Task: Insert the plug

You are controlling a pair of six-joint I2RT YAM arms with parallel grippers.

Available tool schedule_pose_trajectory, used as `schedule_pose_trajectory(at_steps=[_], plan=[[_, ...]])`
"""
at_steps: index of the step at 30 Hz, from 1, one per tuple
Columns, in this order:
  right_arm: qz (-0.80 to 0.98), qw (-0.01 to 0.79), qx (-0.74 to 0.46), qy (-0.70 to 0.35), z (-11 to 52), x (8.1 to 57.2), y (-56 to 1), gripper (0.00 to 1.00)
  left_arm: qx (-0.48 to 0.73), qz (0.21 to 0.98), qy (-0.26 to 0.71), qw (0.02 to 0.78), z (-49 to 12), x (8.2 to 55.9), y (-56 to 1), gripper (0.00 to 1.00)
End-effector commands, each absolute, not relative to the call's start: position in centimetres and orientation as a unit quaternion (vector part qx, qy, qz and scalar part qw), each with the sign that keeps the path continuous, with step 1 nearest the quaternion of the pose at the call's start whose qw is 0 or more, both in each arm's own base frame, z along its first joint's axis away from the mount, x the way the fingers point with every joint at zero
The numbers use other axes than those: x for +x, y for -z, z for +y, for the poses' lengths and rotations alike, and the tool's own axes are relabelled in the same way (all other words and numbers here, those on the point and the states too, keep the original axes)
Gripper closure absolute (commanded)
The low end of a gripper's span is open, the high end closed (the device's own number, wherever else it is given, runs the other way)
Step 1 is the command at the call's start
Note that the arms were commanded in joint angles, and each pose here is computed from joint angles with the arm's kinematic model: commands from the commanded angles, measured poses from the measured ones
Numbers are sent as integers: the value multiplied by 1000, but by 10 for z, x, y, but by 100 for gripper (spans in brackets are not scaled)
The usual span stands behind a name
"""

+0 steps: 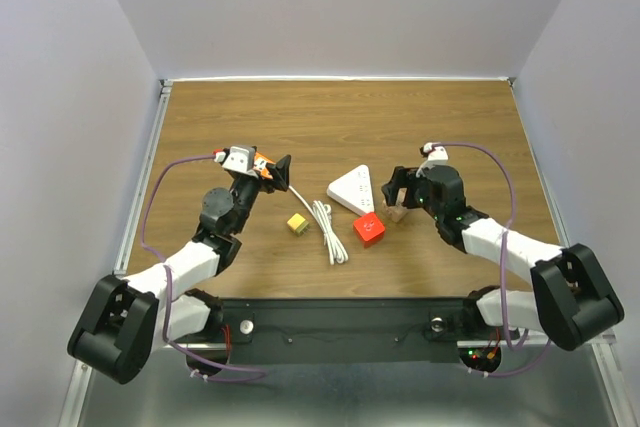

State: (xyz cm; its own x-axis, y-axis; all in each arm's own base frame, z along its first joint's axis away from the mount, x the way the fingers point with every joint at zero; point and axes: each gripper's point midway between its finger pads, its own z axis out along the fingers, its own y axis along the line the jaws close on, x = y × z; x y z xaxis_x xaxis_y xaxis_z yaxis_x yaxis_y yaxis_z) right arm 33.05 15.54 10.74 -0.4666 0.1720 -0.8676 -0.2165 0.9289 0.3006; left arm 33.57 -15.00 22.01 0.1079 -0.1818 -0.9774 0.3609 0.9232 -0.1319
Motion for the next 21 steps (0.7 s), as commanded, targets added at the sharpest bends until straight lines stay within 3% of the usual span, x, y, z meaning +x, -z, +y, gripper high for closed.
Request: schedule_pose_trajectory(at_steps=[1,21], plan=[[847,495,-36,-191,163,328,-94,9,84,594,215,771,-158,325,-258,1],[870,464,-36,-161,162,313,-74,8,85,597,214,768,-159,326,-256,1]])
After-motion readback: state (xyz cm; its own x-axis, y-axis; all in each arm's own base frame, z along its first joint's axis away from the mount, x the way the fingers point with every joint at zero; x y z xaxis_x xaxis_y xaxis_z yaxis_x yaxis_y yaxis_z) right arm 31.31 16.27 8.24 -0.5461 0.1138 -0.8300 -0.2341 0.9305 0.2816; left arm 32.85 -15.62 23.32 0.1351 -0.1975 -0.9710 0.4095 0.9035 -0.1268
